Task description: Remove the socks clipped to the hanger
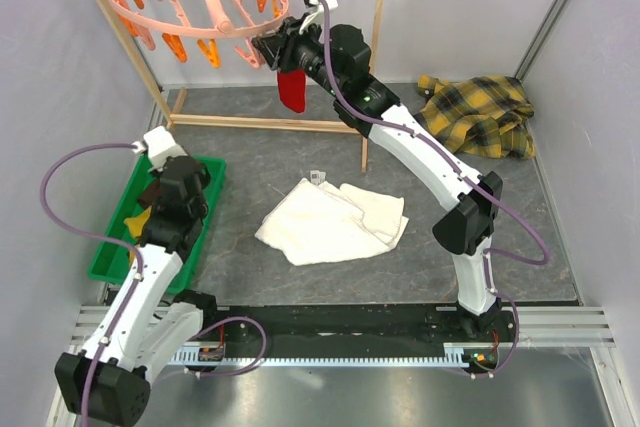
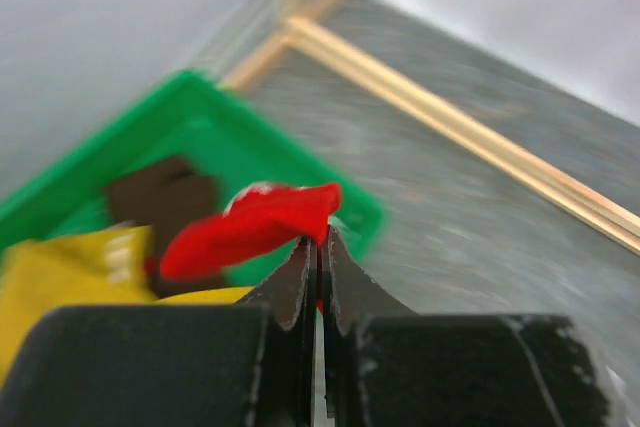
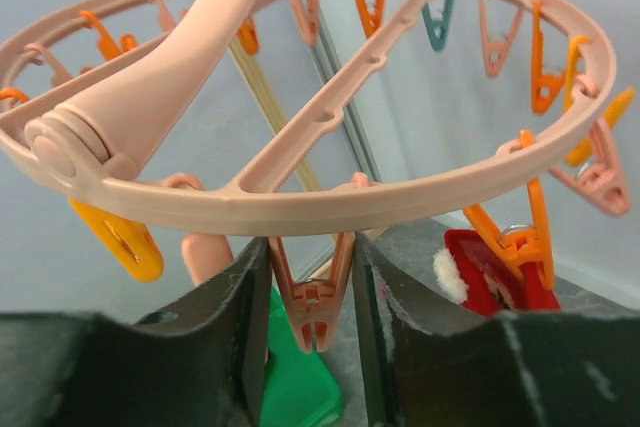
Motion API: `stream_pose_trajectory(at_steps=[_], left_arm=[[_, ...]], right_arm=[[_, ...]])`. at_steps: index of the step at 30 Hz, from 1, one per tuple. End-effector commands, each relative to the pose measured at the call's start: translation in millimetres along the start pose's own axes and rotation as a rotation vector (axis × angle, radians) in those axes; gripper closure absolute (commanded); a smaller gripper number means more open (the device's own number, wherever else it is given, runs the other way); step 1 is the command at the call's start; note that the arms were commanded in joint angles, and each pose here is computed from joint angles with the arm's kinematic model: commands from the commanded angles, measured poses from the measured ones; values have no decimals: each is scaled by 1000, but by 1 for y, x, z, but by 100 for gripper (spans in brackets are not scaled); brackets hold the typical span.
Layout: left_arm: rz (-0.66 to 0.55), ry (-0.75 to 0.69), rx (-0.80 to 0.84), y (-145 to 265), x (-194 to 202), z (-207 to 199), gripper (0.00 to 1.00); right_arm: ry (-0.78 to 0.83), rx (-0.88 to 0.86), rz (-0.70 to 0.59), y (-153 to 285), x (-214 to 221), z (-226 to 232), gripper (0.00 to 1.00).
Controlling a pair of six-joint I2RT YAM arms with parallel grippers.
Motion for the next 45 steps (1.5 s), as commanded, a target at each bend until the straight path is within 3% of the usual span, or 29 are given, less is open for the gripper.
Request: stream_pose_trajectory(at_steps=[1, 5, 9, 10, 11, 12, 14, 16, 17, 21, 23, 27, 31, 37, 45], left_arm=[[45, 56, -338, -1, 21, 63, 98], [164, 71, -517, -5, 55, 94, 98], [240, 105, -572, -23, 64, 105, 88], [252, 101, -585, -24, 66, 107, 80], [257, 110, -601, -25, 67, 110, 61], [262, 114, -610, -26, 68, 112, 50], [263, 119, -605, -26, 66, 112, 28], [242, 129, -558, -28, 55, 106, 16], [228, 115, -535, -30, 49, 103, 2], [169, 125, -406, -32, 18, 87, 1], [135, 127, -299, -28, 5, 76, 1], [23, 190, -143, -23, -10, 59, 1], [-37, 170, 265, -16, -20, 2, 8], [-98, 129, 409, -18, -12, -39, 9], [-207, 77, 455, -25, -23, -78, 9]], right_arm=[[5, -12, -38, 8, -12, 4, 55], [-13, -28, -39, 12, -13, 9, 48], [-7, -27, -22, 22, -12, 7, 33], [-5, -34, -32, 28, -19, 10, 31], [-1, -30, -31, 31, -21, 9, 28], [4, -16, -14, 34, -14, 4, 27], [13, -10, -25, 46, -24, 5, 22], [23, -1, -7, 59, -22, 4, 18], [23, 6, -2, 63, -20, 3, 13], [14, 23, 68, 91, 4, -4, 2], [0, 11, 56, 109, -3, 2, 2], [-28, 6, 112, 142, 29, -4, 2], [-55, 71, 148, 171, 44, -12, 2], [-68, 115, 162, 200, 62, -19, 2], [-51, 128, 167, 230, 64, -21, 2]])
Point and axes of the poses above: each gripper's point midway between its finger pads, its own y axis back along the fingers, its own z axis along the line the jaws close on, x = y × z, the point moved 3 cm from there along y, back along the fingers, and after that the axes turned 5 degrees about -y, right-handed, at the moved point
